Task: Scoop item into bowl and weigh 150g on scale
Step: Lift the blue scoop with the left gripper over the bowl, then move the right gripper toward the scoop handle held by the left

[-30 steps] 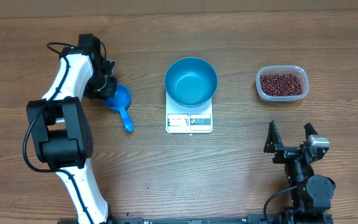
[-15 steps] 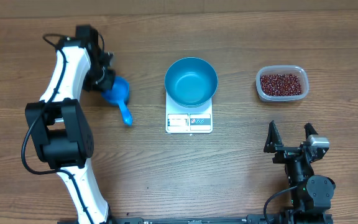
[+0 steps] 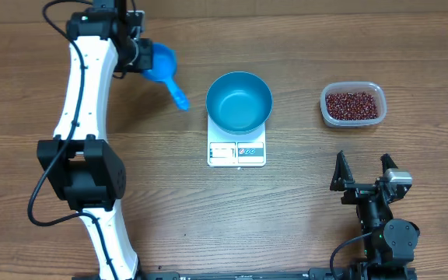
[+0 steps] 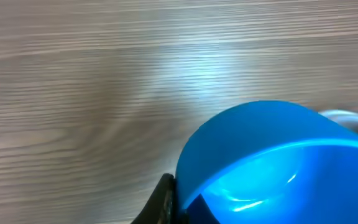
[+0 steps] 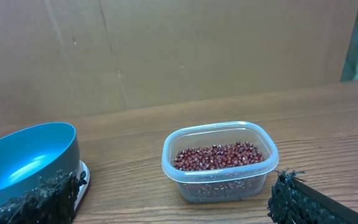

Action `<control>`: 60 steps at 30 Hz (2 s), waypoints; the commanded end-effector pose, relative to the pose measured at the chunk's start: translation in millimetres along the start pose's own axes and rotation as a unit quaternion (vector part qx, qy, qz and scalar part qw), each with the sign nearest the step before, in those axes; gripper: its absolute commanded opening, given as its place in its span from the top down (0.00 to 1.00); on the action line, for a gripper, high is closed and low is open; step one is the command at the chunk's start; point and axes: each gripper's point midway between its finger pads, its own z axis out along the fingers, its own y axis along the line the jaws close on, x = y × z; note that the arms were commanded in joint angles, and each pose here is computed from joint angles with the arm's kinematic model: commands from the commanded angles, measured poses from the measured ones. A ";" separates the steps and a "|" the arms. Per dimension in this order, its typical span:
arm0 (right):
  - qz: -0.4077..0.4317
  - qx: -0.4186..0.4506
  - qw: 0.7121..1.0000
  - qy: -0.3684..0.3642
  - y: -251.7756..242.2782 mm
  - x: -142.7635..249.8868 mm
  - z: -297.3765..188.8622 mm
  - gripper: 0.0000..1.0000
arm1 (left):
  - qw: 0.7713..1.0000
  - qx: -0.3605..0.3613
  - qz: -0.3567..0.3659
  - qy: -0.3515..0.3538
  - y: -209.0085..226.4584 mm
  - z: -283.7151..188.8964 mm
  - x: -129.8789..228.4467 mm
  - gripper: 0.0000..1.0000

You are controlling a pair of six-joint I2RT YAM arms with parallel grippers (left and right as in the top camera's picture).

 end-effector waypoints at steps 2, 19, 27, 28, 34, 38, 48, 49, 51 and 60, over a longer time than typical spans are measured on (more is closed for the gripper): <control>-0.007 0.001 1.000 -0.003 -0.8 1.4 0.1 0.00 | 0.993 0.114 -0.039 -0.007 -65.9 -6.8 -7.4 0.96; -0.007 0.001 1.000 -0.003 -0.8 1.4 0.1 0.00 | 0.988 0.144 -0.047 -0.040 -124.2 -30.3 -23.6 0.96; -0.007 0.001 1.000 -0.003 -0.8 1.3 0.1 0.00 | 0.981 0.162 -0.102 -0.027 -129.7 -37.9 -22.7 0.96; -0.007 0.001 1.000 -0.003 -0.8 1.3 0.1 0.00 | 0.980 0.168 -0.101 -0.024 -132.1 -38.7 -22.1 0.96; -0.007 0.001 1.000 -0.003 -0.8 1.3 0.1 0.00 | 0.970 0.197 -0.143 -0.011 -141.4 -42.2 -22.2 0.96; -0.006 0.000 1.000 -0.003 -0.5 1.3 0.1 0.00 | 0.960 0.242 -0.143 -0.008 -156.1 -49.3 -25.5 0.96; 0.011 0.006 0.993 -0.116 -0.8 -53.5 -6.5 0.00 | 0.951 0.267 -0.154 0.001 -164.3 -54.0 -25.3 0.96; 0.022 0.003 0.992 -0.124 -0.2 -57.6 -7.5 0.00 | 0.950 0.267 -0.159 0.002 -164.4 -54.1 -25.6 0.96; 0.045 -0.001 0.990 -0.130 0.8 -64.0 -9.3 0.00 | 0.950 0.268 -0.158 -0.001 -164.6 -54.2 -27.1 0.96; 0.081 0.002 0.992 -0.097 7.5 -109.5 -21.0 0.00 | 0.950 0.268 -0.158 -0.001 -164.6 -54.2 -27.0 0.96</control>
